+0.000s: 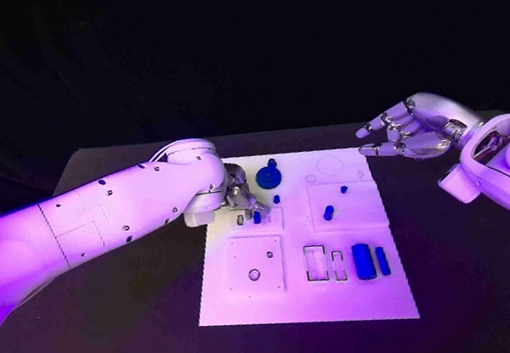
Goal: Assemble the parts on the task board
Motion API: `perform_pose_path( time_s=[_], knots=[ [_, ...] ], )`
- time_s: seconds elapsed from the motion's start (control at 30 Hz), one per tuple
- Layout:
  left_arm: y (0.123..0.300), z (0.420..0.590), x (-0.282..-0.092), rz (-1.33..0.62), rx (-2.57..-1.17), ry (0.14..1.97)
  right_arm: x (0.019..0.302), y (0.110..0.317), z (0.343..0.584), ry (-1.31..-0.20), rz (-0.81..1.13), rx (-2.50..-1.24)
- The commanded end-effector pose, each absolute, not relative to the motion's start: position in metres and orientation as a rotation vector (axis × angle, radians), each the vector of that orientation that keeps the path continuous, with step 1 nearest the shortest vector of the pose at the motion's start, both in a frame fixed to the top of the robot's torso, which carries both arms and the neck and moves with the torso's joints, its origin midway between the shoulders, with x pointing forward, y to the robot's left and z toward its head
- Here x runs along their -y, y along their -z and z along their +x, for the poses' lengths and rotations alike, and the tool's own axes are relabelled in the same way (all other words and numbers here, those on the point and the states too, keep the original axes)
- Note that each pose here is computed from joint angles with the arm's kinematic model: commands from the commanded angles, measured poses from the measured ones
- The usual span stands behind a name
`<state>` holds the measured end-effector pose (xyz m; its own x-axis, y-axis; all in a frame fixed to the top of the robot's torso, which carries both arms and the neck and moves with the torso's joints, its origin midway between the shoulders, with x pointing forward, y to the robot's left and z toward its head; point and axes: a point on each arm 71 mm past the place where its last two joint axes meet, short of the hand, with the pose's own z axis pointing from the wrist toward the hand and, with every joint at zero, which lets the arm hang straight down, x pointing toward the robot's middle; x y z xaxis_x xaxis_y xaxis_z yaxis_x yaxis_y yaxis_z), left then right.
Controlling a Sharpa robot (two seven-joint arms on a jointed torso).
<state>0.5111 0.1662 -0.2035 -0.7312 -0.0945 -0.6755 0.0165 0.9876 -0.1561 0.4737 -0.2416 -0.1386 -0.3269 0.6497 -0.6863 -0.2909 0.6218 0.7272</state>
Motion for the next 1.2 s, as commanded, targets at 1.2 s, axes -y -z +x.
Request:
perform_pose_path(
  time_s=[1.2],
  knots=[
    [0.142, 0.560, -0.209, -0.246, -2.293, 0.110, 0.241, 0.144, 0.478, -0.964, 0.292, -1.661]
  ],
)
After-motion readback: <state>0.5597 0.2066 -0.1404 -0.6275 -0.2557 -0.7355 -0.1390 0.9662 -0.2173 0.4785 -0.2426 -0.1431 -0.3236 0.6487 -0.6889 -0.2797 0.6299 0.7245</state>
